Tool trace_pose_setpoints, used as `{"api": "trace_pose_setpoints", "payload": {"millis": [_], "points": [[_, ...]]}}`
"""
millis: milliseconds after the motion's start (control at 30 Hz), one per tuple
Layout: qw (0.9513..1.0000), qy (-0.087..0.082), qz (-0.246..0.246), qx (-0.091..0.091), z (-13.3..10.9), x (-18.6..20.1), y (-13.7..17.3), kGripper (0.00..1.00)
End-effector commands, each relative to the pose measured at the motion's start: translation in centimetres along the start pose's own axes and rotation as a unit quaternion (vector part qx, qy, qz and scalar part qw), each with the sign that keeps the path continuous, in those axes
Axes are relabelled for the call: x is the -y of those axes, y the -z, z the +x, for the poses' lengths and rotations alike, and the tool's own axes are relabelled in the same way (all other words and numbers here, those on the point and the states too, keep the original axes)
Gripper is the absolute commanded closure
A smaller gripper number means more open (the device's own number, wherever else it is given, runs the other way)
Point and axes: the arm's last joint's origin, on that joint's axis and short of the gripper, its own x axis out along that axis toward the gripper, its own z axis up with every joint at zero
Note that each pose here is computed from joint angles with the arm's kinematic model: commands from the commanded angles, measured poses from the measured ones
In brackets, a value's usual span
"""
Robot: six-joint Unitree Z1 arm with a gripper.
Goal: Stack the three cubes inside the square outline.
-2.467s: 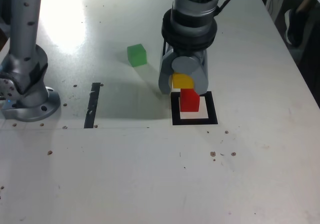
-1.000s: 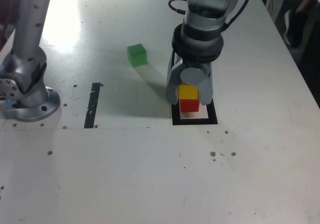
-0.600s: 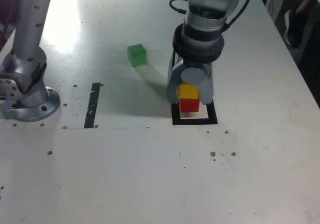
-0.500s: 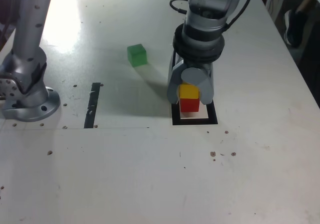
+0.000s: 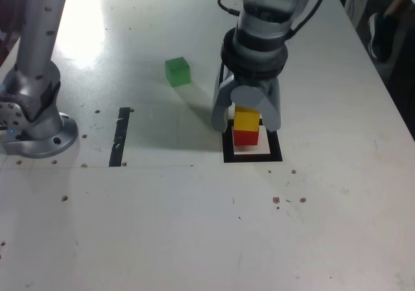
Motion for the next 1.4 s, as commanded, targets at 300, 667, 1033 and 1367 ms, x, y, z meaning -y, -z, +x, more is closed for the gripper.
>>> {"api": "trace_pose_setpoints", "payload": {"millis": [300, 667, 1033, 1367], "points": [[0.9965, -0.052, -0.052, 0.04, -6.2, -5.4, 10.6, 0.01], [0.9714, -0.012, -0.236, -0.029, -0.6, -12.9, 15.1, 0.01], [0.9613, 0.018, -0.272, -0.04, 4.8, -15.0, 13.1, 0.0], [0.9611, 0.017, -0.272, -0.048, 7.5, -17.8, 11.6, 0.02]]}}
